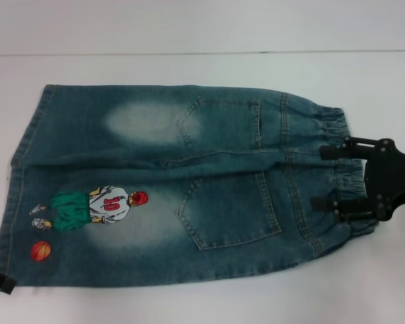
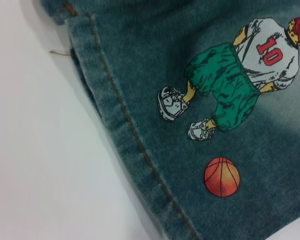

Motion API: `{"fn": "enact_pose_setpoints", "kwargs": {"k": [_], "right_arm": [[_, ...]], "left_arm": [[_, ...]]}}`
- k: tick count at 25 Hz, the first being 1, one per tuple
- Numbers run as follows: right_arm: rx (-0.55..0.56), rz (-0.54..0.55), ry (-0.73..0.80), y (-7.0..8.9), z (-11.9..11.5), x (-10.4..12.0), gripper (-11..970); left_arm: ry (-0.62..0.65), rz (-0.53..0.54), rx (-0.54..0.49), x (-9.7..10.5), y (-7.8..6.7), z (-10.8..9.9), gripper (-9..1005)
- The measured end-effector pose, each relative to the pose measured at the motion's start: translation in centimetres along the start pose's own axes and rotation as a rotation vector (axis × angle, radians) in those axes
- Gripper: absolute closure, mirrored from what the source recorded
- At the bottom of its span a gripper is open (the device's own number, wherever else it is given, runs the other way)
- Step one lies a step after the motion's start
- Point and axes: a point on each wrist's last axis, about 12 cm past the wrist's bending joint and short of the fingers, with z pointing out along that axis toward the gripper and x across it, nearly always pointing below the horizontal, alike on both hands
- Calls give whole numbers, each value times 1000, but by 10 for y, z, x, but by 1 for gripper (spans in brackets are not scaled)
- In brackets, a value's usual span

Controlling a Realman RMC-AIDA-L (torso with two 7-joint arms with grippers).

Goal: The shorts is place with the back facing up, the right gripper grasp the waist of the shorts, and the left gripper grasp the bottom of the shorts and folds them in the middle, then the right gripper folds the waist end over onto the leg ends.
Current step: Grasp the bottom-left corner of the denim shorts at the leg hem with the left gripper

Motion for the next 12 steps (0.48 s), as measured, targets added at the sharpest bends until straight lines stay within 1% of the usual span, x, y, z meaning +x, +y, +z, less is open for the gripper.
{"fn": "enact_pose_setpoints", "kwargs": {"k": [6, 12], "right_arm": [[-3, -2, 1, 0, 0, 0, 48], [-2, -8, 0, 1, 0, 1, 48]], "left_arm": [[2, 0, -11, -2, -1, 3, 155], [20, 7, -11, -6, -3, 9, 155]]}}
